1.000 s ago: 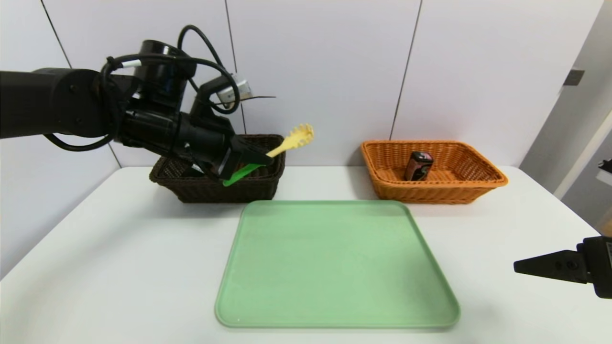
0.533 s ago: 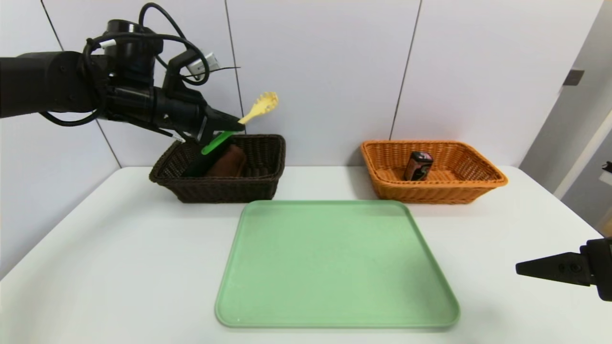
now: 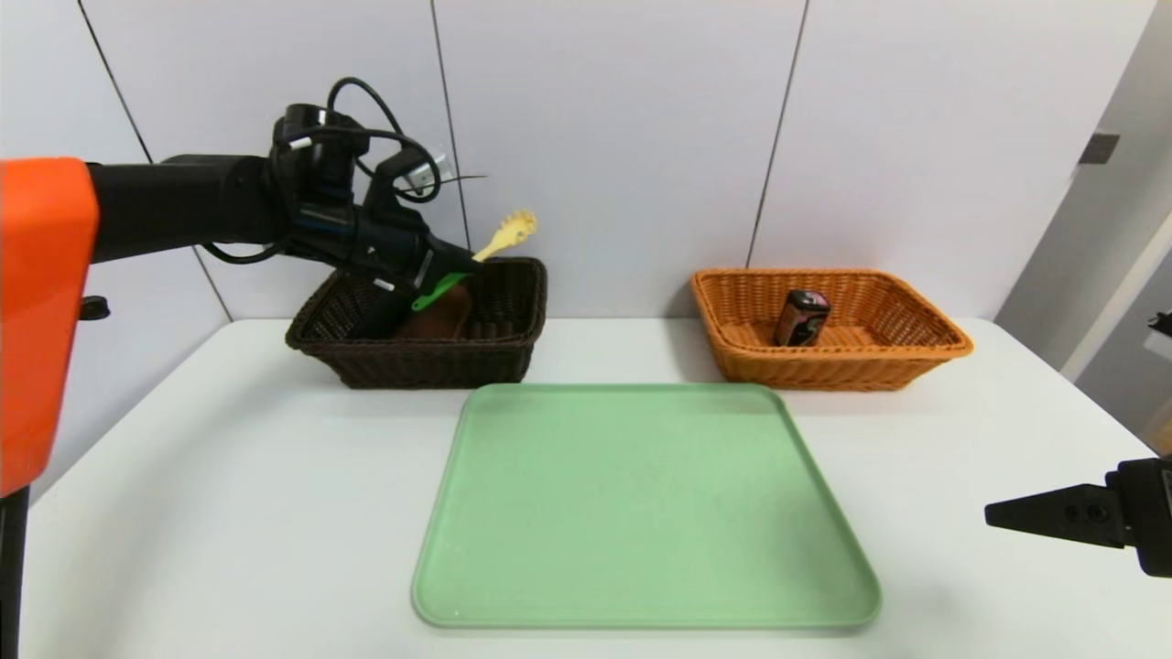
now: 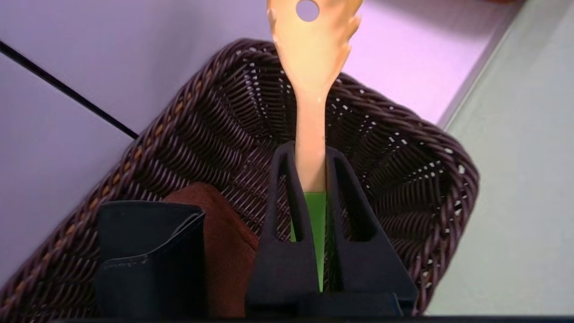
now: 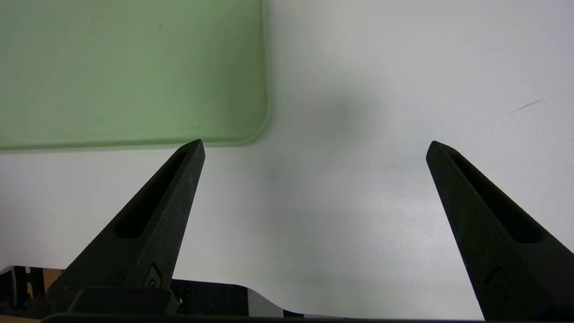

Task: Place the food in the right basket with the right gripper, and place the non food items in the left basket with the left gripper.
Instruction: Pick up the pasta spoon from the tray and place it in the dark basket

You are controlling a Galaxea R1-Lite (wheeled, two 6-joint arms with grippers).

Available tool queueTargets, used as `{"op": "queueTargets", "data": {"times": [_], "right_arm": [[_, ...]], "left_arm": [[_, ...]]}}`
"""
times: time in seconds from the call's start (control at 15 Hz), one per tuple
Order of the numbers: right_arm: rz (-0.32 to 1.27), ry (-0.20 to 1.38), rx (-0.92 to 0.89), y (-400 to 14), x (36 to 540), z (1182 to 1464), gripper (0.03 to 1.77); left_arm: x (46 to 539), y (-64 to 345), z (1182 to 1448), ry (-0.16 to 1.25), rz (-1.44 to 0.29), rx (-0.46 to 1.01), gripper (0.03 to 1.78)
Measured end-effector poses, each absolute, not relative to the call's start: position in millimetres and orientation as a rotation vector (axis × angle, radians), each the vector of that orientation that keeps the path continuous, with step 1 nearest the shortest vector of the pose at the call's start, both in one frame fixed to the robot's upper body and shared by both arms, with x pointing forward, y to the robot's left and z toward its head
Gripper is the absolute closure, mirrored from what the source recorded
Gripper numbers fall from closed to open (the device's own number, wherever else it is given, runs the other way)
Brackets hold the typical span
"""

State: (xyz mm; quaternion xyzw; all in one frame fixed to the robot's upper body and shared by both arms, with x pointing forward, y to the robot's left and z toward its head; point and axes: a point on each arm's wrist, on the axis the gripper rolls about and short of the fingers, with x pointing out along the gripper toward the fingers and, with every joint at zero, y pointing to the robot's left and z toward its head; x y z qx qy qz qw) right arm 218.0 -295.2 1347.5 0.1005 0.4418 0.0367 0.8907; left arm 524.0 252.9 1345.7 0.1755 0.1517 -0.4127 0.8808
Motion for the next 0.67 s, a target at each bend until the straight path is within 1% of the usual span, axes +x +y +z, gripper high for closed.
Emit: {"op": "queueTargets", "data": {"times": [0.27,0.6,0.67], "right_arm": [[0.074,0.923,0.208,-295.2,218.6,1346.0,0.09],[0.073,0.929,0.206,-295.1,218.4,1344.5,0.09],[0.073,0.929,0.205,-295.1,218.4,1344.5,0.09]], "left_arm": [[537.8,258.0,1329.5,0.323,-0.846,0.362,1.68],[541.0,264.5,1323.3,0.335,-0.844,0.375,1.68],[541.1,264.8,1323.0,0.335,-0.844,0.376,1.62]]}}
